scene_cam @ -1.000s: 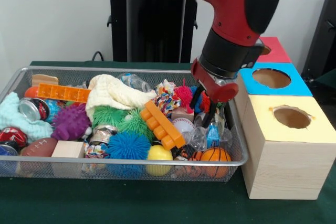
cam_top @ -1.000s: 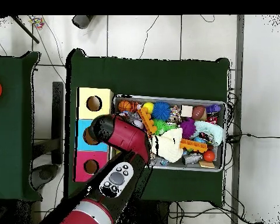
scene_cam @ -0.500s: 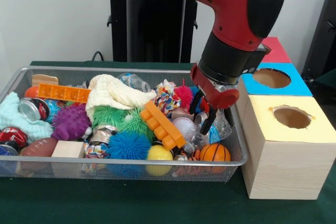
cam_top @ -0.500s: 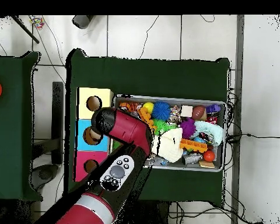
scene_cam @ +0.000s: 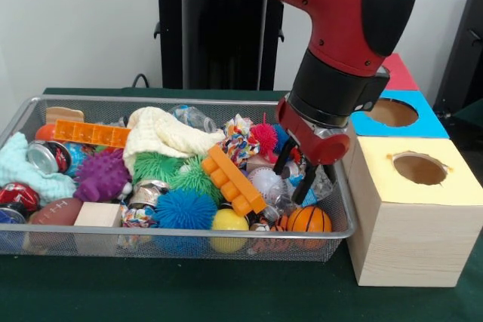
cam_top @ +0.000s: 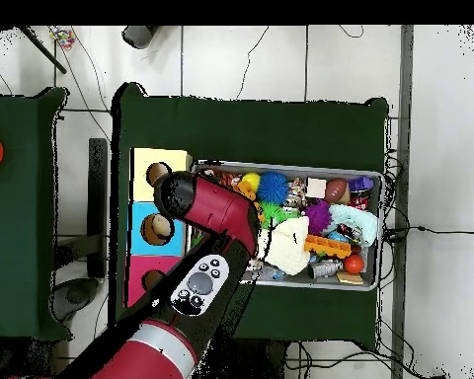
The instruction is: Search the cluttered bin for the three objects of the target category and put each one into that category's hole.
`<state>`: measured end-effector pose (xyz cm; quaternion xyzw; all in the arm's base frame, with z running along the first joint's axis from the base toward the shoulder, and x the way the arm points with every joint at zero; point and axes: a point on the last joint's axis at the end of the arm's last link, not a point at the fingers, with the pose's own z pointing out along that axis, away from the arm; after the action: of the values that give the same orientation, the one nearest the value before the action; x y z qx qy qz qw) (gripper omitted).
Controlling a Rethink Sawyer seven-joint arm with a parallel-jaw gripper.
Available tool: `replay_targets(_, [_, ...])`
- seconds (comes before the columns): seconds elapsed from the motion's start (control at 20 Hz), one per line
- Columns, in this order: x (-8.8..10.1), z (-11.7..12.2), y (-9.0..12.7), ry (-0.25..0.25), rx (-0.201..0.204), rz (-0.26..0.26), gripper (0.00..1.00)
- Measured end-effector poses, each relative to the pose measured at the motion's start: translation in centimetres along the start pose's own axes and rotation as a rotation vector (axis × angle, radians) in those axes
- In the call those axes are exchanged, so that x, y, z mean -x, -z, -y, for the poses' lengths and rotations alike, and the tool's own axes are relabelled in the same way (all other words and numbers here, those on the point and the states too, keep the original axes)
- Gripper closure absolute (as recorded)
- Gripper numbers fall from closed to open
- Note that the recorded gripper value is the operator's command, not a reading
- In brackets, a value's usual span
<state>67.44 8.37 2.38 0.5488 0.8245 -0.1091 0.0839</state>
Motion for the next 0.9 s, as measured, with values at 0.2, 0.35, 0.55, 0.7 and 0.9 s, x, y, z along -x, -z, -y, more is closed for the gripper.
replay_targets(0.2, [-0.1, -0.4, 0.3, 0.006, 0.008, 0.006, 0.00])
replay_targets(0.35, [-0.2, -0.9, 0.5, 0.013, 0.015, 0.012, 0.00])
replay_targets(0.55, [-0.4, -2.0, 0.7, 0.026, 0.034, 0.020, 0.00])
replay_targets(0.7, [-0.5, -2.4, 0.7, 0.030, 0.039, 0.021, 0.00])
replay_targets(0.9, [-0.8, -3.0, 0.1, 0.039, 0.043, 0.023, 0.00])
